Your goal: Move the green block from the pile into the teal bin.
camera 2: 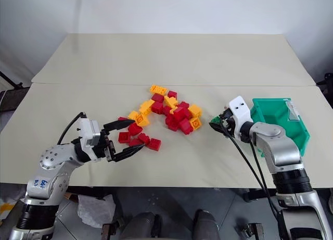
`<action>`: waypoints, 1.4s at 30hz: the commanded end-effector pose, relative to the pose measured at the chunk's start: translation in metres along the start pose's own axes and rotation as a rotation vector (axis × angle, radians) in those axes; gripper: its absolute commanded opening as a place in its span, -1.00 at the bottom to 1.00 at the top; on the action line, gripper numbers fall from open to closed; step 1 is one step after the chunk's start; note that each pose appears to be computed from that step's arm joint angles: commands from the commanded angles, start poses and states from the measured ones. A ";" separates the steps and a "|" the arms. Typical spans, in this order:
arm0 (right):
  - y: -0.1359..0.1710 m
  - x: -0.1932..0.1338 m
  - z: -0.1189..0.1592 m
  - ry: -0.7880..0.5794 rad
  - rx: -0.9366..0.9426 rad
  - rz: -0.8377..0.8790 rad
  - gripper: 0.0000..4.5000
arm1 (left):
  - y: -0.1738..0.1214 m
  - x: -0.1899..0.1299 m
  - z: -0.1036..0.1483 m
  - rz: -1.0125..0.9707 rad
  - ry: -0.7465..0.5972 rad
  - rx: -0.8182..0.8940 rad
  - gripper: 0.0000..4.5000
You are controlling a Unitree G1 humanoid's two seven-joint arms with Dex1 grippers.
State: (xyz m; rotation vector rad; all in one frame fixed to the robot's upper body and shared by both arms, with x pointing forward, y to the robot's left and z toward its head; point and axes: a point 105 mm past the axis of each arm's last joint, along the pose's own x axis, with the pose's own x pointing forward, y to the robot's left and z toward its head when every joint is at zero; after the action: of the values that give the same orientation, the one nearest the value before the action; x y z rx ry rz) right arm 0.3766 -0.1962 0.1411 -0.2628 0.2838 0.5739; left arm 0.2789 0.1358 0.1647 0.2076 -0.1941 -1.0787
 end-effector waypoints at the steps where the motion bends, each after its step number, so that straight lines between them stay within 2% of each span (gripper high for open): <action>1: -0.006 0.002 0.002 -0.013 -0.009 -0.003 0.26 | -0.004 0.000 0.011 -0.003 -0.037 0.029 1.00; 4: -0.002 0.004 -0.001 0.000 0.027 0.030 0.26 | -0.004 0.001 0.012 -0.001 -0.040 0.027 1.00; 7: 0.000 0.002 -0.001 0.004 0.035 0.053 0.00 | -0.003 0.002 0.013 -0.001 -0.045 0.030 1.00; 9: -0.001 0.000 0.005 -0.018 0.020 0.046 -0.30 | -0.002 0.003 0.013 -0.001 -0.045 0.031 1.00; 11: 0.001 -0.006 0.022 -0.105 -0.009 0.066 -0.34 | -0.002 0.004 0.014 -0.006 -0.047 0.032 1.00; 15: 0.003 -0.052 0.081 -0.430 -0.099 0.084 -0.34 | -0.006 0.010 0.016 -0.049 -0.065 0.027 1.00; 18: -0.023 -0.089 0.090 -0.498 -0.096 -0.069 -0.34 | -0.009 0.014 0.017 -0.079 -0.074 0.025 1.00; 22: -0.059 -0.136 0.063 -0.390 -0.096 -0.265 -0.34 | -0.010 0.019 0.016 -0.107 -0.084 0.018 1.00; 25: -0.068 -0.155 0.041 -0.315 -0.082 -0.322 -0.34 | -0.010 0.023 0.015 -0.126 -0.088 0.015 1.00; 30: -0.072 -0.162 0.009 -0.224 -0.045 -0.353 -0.34 | -0.010 0.028 0.015 -0.156 -0.098 0.017 1.00; 33: -0.070 -0.158 -0.016 -0.156 0.045 -0.335 -0.34 | -0.011 0.031 0.017 -0.175 -0.103 0.021 1.00; 35: -0.073 -0.158 -0.017 -0.167 0.062 -0.348 -0.34 | -0.011 0.031 0.017 -0.179 -0.103 0.024 1.00; 37: -0.076 -0.159 -0.014 -0.185 0.037 -0.363 -0.01 | -0.010 0.030 0.018 -0.180 -0.100 0.027 1.00; 39: -0.077 -0.160 -0.012 -0.187 0.038 -0.354 0.22 | -0.009 0.028 0.017 -0.176 -0.093 0.031 1.00; 42: -0.079 -0.165 -0.011 -0.182 0.019 -0.358 0.68 | -0.008 0.023 0.015 -0.162 -0.076 0.039 1.00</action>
State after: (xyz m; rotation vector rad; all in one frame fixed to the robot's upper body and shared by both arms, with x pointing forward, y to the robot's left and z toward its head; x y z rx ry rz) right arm 0.2914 -0.3379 0.1821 -0.1964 0.1066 0.2567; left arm 0.2812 0.1058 0.1737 0.1954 -0.2436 -1.2584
